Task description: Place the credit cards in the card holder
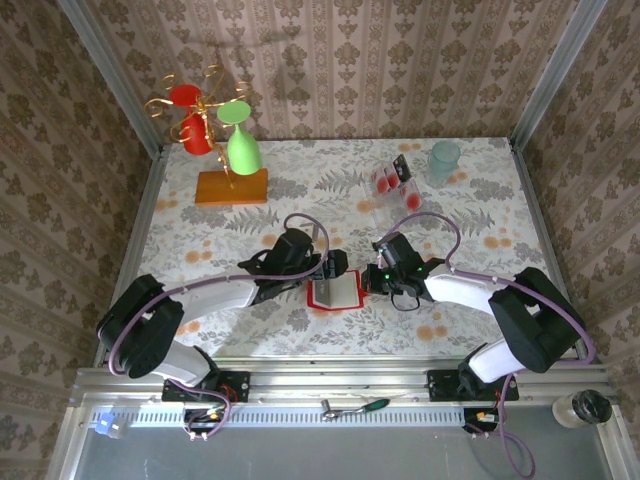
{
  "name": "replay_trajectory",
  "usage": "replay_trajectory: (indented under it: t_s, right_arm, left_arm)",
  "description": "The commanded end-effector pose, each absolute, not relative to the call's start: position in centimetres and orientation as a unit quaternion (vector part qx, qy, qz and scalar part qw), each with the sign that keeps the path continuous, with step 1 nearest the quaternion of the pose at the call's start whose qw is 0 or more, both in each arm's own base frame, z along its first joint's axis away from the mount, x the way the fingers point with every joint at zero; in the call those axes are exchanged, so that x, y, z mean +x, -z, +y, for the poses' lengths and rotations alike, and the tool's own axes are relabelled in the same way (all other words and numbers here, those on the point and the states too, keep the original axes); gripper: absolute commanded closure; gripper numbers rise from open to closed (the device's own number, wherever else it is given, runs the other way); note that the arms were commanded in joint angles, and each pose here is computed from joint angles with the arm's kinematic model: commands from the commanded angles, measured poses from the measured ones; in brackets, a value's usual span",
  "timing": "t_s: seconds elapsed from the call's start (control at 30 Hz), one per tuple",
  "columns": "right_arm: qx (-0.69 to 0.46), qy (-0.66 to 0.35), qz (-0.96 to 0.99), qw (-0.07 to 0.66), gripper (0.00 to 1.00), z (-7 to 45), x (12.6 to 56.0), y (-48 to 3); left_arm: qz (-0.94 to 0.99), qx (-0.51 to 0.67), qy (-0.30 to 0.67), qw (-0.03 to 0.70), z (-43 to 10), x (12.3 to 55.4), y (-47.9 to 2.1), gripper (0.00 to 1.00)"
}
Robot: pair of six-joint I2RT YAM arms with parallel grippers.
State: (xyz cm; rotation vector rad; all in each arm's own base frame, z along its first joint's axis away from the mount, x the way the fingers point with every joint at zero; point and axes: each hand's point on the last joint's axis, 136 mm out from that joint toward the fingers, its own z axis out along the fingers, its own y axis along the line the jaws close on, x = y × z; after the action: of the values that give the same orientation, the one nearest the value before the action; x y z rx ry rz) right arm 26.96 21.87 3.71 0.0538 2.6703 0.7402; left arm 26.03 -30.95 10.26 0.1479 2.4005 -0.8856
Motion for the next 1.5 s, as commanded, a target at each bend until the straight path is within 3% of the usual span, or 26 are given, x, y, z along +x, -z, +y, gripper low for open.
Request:
replay_trajectory:
  t_s: [0.0,0.3,0.5,0.63,1.13,1.47]
  right_arm:
    - [0.026,-0.27,0.947,0.174,1.0,21.6,26.7,-3.6]
    - [0.056,-0.279,0.94,0.188,1.0,20.2,27.4,-4.8]
    - [0.073,-0.277,0.939,0.187,0.71,19.1,27.8,-5.2]
    - [0.093,-0.27,0.936,0.208,0.59,17.3,28.1,-6.9]
    - [0.159,-0.236,0.934,0.217,0.57,12.2,25.8,-7.3]
    - [0.107,-0.305,0.919,0.226,0.59,14.9,25.4,-9.9]
  left_arm:
    - [0.881,0.058,0.373,0.286,-32.9,25.8,-12.3,0.0]
    - [0.869,0.063,0.406,0.277,-35.5,25.4,-13.0,0.0]
    - [0.868,0.073,0.414,0.265,-37.0,25.3,-12.7,0.0]
    - [0.87,0.073,0.413,0.259,-37.8,25.3,-12.2,0.0]
    - [0.887,0.068,0.392,0.234,-40.0,25.8,-6.5,0.0]
    - [0.879,0.073,0.408,0.237,-39.0,27.8,-9.2,0.0]
